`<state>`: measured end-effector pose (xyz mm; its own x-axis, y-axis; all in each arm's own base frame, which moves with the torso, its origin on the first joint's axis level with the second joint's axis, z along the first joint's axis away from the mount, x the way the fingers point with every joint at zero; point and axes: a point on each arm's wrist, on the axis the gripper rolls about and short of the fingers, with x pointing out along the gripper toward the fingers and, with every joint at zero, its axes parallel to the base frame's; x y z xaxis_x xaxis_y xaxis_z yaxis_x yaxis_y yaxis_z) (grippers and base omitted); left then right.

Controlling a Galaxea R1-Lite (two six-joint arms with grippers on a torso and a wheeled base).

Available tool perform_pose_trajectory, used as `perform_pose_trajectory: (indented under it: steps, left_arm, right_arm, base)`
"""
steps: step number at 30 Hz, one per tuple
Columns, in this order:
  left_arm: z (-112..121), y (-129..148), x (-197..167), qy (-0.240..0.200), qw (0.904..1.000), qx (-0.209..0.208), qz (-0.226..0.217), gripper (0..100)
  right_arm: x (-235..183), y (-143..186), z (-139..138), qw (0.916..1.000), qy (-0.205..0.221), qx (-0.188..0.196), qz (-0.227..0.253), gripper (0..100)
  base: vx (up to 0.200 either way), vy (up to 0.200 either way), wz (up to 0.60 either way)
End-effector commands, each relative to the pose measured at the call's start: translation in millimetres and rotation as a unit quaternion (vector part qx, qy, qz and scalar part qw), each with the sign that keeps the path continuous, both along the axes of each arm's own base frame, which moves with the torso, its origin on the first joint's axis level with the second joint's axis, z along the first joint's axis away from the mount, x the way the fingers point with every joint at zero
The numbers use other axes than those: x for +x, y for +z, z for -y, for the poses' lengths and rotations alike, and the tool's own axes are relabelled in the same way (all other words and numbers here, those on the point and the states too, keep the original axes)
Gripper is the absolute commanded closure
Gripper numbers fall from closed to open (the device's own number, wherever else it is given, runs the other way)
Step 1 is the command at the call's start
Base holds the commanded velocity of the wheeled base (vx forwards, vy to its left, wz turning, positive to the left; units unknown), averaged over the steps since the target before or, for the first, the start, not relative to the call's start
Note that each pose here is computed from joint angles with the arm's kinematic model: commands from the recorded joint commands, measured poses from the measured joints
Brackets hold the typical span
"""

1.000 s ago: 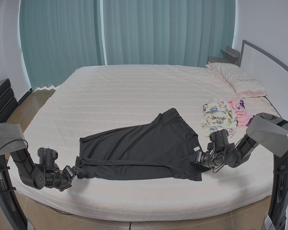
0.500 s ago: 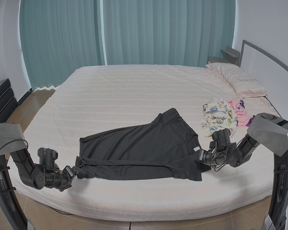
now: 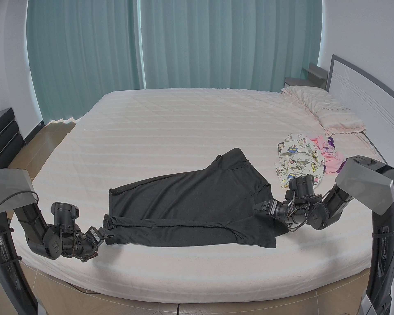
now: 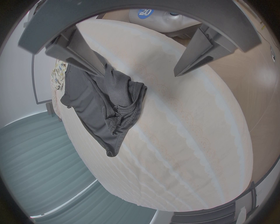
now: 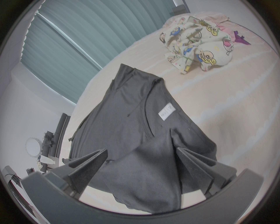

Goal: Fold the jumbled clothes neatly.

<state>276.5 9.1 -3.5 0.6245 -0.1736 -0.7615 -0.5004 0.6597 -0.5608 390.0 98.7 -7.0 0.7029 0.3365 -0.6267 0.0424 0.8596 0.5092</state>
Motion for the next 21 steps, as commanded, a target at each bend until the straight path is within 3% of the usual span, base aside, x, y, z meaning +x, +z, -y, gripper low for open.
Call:
perform_pose_trajectory:
  steps: [1,11,12,21]
  left_arm:
    - [0.1,-0.7,-0.3,0.000,1.0000,0.000,-0.002,0]
    - [0.1,-0.1,0.1,0.000,1.0000,0.000,0.000,0]
    - [0.1,-0.1,0.1,0.000,1.0000,0.000,0.000,0]
    - [-0.3,0.0,0.2,0.005,1.0000,-0.003,0.000,0]
  right_arm:
    - [2.6,-4.7,1.7,1.0000,-0.002,0.002,0.002,0]
    - [9.2,-19.5,-0.6,1.0000,-0.005,0.008,0.002,0]
    - [9.2,-20.8,-0.5,1.0000,-0.005,0.008,0.000,100]
    - [14.8,-13.3,6.1,0.9996,-0.017,0.011,0.021,100]
  base:
    - [0.000,0.000,0.00]
    - [0.000,0.000,0.00]
    - [0.000,0.000,0.00]
    - [0.000,0.000,0.00]
